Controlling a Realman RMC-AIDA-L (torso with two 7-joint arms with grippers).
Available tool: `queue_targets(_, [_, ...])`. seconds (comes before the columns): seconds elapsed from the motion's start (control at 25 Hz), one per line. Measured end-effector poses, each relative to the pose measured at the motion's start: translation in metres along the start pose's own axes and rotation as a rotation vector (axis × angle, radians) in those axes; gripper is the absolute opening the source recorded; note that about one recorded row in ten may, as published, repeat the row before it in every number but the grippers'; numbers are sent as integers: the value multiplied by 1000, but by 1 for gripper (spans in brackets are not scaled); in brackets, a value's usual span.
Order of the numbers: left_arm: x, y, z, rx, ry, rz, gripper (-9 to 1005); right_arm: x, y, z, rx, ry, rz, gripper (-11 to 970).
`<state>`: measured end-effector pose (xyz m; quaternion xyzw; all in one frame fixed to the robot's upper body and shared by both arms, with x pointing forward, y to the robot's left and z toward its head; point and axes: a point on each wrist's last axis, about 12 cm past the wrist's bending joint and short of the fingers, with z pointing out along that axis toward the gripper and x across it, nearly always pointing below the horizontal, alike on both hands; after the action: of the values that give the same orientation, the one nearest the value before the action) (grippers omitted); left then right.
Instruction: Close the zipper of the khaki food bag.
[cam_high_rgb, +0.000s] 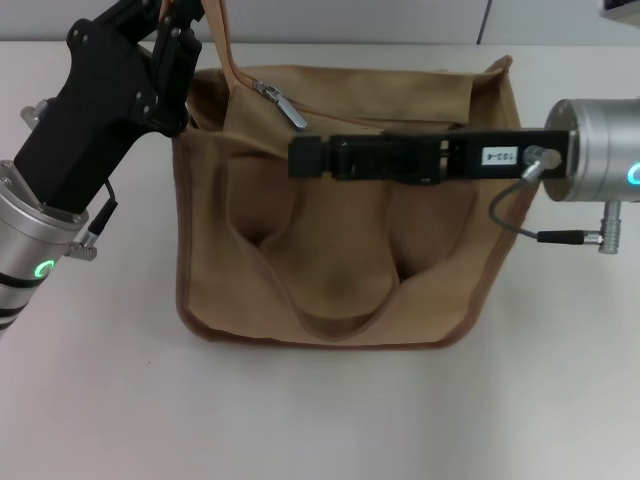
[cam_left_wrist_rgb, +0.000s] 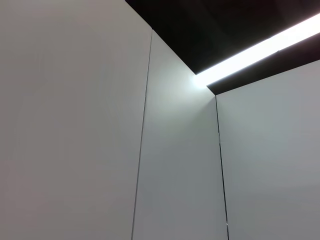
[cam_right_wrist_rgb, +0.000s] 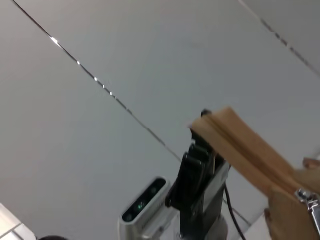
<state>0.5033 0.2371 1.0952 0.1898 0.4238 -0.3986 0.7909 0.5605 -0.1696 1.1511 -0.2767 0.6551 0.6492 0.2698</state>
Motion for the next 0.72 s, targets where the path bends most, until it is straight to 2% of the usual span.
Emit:
queue_targets(0.16, [0,1,1,6,0,4,84,0,-1,3,-1,23,26,768])
queue_targets(0.44, [0,1,3,11,-1,6,83,9,-6,-4,8,-6,91,767])
queue_targets(0.72, [-1,0,5,21,-11,1,81,9,-7,-6,16,-22,83,765])
